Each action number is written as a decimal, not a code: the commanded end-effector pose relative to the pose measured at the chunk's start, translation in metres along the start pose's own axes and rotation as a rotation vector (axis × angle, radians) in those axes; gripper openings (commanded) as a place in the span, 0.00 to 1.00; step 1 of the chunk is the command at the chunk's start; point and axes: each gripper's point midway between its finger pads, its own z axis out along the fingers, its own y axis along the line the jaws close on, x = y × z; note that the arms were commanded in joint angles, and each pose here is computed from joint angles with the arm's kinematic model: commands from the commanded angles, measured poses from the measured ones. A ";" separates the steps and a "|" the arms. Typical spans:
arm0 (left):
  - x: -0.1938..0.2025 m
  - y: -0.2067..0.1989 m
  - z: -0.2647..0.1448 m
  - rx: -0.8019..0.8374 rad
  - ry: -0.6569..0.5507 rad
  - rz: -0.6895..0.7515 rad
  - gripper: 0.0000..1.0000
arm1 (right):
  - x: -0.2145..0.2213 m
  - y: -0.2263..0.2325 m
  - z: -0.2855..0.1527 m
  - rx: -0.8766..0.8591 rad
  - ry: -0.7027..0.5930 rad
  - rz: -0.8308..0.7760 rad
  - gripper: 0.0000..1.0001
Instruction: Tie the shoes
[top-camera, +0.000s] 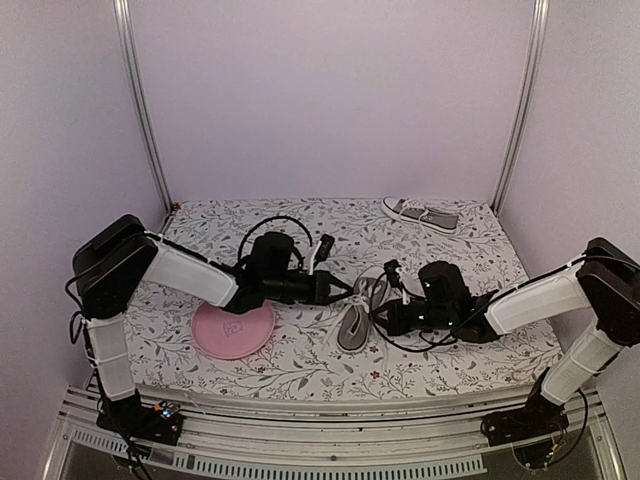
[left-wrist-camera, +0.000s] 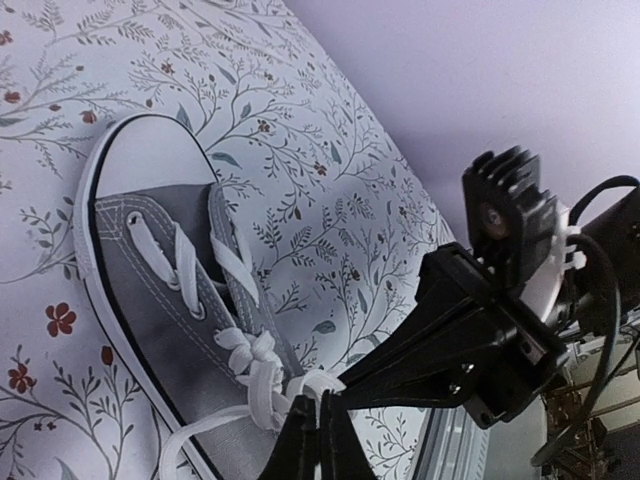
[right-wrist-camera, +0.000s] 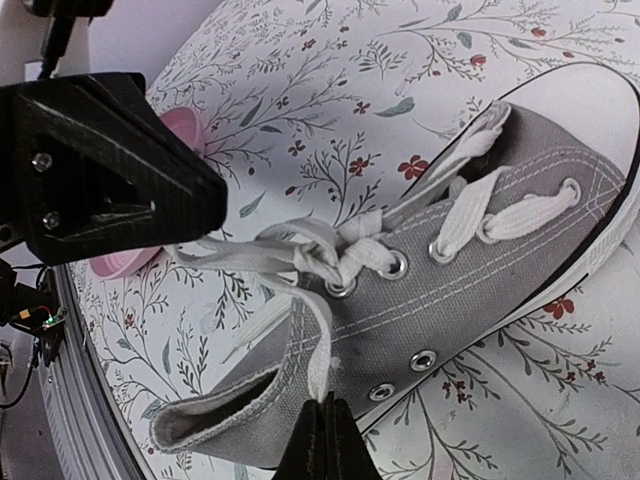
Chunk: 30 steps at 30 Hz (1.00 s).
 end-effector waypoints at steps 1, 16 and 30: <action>-0.008 -0.025 -0.009 0.069 -0.040 0.046 0.00 | -0.003 0.012 0.008 -0.050 0.001 0.008 0.02; 0.029 -0.017 -0.026 0.058 0.015 0.003 0.22 | 0.000 0.001 0.003 0.001 -0.016 0.031 0.02; -0.012 0.004 -0.021 -0.105 0.032 -0.004 0.42 | 0.003 -0.001 0.000 0.004 -0.018 0.026 0.02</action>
